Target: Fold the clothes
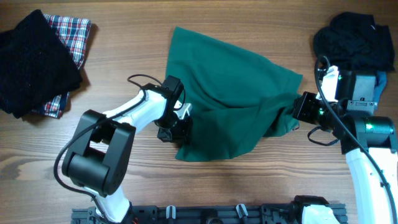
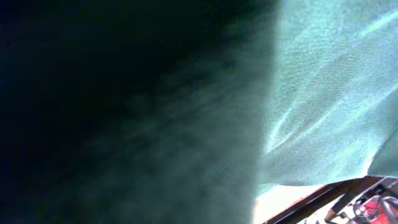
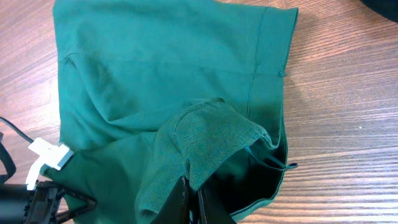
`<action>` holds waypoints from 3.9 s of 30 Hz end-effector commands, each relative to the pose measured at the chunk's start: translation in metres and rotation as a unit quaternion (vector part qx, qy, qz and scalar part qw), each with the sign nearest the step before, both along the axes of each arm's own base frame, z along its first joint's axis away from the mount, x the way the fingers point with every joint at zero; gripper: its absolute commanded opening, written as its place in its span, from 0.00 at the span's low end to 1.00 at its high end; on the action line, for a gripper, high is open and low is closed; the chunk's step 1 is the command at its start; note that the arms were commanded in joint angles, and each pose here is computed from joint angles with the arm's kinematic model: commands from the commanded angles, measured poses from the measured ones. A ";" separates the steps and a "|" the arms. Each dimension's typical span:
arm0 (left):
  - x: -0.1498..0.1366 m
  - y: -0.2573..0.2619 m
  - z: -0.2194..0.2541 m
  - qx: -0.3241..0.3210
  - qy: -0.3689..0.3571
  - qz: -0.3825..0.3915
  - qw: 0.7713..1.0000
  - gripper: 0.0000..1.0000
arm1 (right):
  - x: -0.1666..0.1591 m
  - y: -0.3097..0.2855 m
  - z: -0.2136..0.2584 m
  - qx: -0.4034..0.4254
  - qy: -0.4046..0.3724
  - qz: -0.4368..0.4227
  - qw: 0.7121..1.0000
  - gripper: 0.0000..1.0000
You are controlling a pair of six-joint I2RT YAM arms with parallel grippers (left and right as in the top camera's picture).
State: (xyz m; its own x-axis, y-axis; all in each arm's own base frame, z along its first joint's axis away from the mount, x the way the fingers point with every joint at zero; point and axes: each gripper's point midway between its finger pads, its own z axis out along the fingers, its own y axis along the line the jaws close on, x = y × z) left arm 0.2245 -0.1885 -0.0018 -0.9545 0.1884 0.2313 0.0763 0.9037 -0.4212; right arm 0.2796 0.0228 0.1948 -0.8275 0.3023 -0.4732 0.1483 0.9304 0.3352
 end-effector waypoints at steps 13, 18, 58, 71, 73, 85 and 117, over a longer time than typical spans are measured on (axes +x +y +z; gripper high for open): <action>0.096 0.107 0.126 -0.033 -0.186 0.193 0.963 0.04 | 0.007 0.010 0.011 0.022 -0.021 0.026 0.999 0.04; 0.096 0.133 0.164 -0.035 -0.246 0.230 0.941 0.04 | 0.000 0.018 0.016 0.040 -0.023 0.041 0.998 0.04; 0.118 0.167 0.216 -0.024 -0.345 0.266 0.900 0.04 | -0.035 0.130 -0.114 0.281 0.080 0.219 0.931 0.61; 0.114 0.166 0.213 -0.023 -0.335 0.267 0.903 0.04 | -0.013 0.139 -0.173 0.258 0.104 0.201 0.939 0.52; 0.114 0.166 0.214 -0.023 -0.335 0.267 0.903 0.04 | -0.015 0.143 -0.173 0.267 0.105 0.209 0.935 0.51; 0.114 0.166 0.213 -0.023 -0.335 0.267 0.903 0.04 | -0.023 0.178 -0.160 0.294 0.098 0.255 0.916 0.50; 0.222 0.210 0.342 -0.042 -0.624 0.337 0.704 0.04 | 0.205 0.065 0.123 -0.152 -0.293 0.197 0.923 0.05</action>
State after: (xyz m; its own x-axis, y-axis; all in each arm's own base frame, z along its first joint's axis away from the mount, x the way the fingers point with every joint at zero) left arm 0.4266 0.0044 0.2965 -0.4671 -0.3833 -0.7968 0.0114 0.8985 -0.4389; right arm 0.4565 0.1070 0.2580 -0.6116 -0.1262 -0.7810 -0.3761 0.9149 0.1467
